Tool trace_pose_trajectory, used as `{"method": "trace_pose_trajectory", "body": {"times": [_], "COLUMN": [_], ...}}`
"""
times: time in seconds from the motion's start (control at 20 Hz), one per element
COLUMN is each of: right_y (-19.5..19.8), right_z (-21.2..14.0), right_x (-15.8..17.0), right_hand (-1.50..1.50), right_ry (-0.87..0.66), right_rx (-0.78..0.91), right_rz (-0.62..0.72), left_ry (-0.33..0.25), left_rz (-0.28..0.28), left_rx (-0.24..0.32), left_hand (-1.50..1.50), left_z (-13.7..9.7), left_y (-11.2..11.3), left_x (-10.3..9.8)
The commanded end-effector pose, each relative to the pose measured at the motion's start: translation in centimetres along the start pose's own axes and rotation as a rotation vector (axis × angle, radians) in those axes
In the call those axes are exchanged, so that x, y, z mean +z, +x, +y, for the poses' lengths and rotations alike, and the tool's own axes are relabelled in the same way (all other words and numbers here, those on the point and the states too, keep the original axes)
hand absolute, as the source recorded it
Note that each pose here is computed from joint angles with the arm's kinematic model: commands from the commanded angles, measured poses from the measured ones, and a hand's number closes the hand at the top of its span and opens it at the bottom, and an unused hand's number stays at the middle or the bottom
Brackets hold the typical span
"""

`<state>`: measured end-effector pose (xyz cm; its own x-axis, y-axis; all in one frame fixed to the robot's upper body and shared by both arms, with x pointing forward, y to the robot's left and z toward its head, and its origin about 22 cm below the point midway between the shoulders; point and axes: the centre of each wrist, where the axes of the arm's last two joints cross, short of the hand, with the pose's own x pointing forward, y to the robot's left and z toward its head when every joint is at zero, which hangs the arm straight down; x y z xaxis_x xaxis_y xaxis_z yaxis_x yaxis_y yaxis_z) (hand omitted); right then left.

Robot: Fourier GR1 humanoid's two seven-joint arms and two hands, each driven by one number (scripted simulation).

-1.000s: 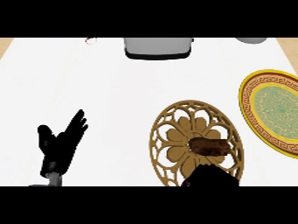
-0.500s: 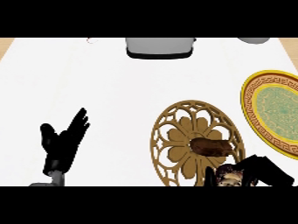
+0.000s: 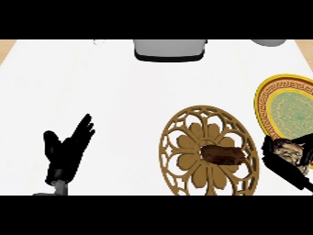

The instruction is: Pick the cupcake from the placemat and place it in the plate

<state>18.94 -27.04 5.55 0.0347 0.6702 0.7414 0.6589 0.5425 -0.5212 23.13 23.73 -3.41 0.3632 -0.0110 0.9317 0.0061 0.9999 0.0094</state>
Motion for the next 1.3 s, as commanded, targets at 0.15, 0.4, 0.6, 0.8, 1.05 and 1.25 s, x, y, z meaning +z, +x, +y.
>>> {"method": "trace_pose_trajectory", "body": {"times": [0.15, 0.4, 0.6, 0.8, 1.05, 1.25], "right_y": [-5.4, -10.2, -13.0, -14.7, -16.3, -17.0], "right_z": [-0.4, 0.7, 0.3, -2.3, -0.4, 1.2], "right_x": [-9.3, -11.7, -14.3, -16.5, -16.4, -15.4], "right_hand": [1.5, 1.5, 1.5, 1.5, -1.5, -1.5], "right_ry": [-0.126, -0.114, -0.096, 0.042, 0.25, 0.273], "right_rx": [0.002, -0.005, 0.0, 0.146, 0.2, 0.049], "right_rz": [0.023, 0.011, 0.008, 0.232, 0.263, 0.182], "left_ry": [-0.017, -0.023, -0.034, -0.034, -0.053, -0.054], "left_rz": [0.017, 0.017, 0.018, 0.002, -0.004, 0.003], "left_rx": [0.014, -0.005, -0.002, -0.004, -0.014, -0.012], "left_hand": [0.0, 0.0, 0.0, 0.0, 0.0, 0.0], "left_z": [0.2, 1.0, 0.3, 0.3, -1.1, -2.0], "left_y": [0.9, 0.6, 0.7, 1.2, 1.0, 0.7], "left_x": [-0.5, -0.2, -1.3, -0.4, -1.0, -1.0]}}
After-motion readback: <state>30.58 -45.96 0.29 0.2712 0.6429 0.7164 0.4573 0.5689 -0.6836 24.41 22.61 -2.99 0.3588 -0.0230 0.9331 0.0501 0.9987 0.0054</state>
